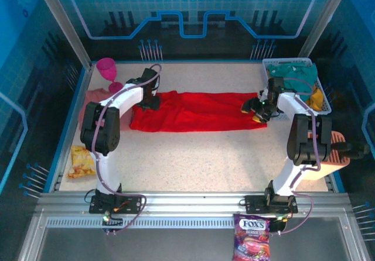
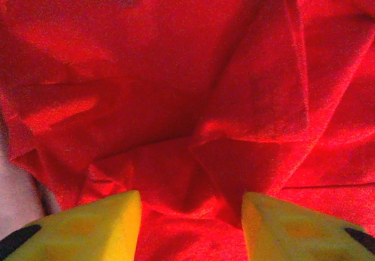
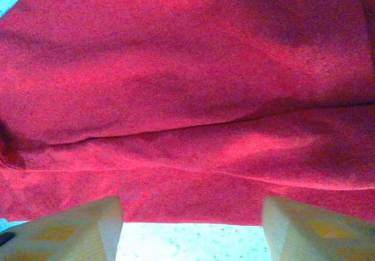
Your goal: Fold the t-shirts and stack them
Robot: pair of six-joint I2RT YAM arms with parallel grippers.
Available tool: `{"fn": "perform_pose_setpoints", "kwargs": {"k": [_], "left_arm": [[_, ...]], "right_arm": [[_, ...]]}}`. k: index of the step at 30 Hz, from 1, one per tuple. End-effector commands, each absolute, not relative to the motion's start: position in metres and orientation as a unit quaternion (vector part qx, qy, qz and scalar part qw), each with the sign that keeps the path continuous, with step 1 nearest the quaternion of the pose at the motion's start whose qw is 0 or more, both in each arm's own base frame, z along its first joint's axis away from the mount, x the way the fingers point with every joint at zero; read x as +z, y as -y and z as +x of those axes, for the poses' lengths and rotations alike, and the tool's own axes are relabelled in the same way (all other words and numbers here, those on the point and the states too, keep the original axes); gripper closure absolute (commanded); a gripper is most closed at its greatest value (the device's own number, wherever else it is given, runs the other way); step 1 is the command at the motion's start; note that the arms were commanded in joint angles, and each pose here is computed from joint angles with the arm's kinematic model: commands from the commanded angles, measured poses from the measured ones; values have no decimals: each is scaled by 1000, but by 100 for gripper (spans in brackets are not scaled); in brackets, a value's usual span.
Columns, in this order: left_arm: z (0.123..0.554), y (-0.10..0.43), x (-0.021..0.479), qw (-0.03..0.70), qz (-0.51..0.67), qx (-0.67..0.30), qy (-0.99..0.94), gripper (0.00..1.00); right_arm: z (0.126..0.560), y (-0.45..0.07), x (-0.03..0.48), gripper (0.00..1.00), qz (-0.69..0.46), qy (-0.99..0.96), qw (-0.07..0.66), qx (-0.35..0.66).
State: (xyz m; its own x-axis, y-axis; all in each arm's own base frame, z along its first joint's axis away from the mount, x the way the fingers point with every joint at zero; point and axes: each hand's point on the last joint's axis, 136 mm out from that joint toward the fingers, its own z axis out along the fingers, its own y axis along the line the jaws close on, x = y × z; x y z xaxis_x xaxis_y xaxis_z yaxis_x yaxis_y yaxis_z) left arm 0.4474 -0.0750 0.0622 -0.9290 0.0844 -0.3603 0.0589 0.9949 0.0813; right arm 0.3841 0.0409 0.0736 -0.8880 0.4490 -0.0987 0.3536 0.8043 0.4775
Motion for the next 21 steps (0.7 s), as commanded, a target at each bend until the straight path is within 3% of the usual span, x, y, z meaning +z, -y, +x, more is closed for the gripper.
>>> {"fn": "perform_pose_setpoints", "kwargs": {"k": [1,9,21], "left_arm": [[458,84,83,230,28,1,-973,50],[473,99,88,241,36,10,-970,42],[481,106,73,221,29,35,-974,46]], "right_arm": [[383,-45,78,35,205,-943,107,241],[384,-46,78,35,205,-942,106,245],[383,-45,77,35,206,-941,105,245]]}}
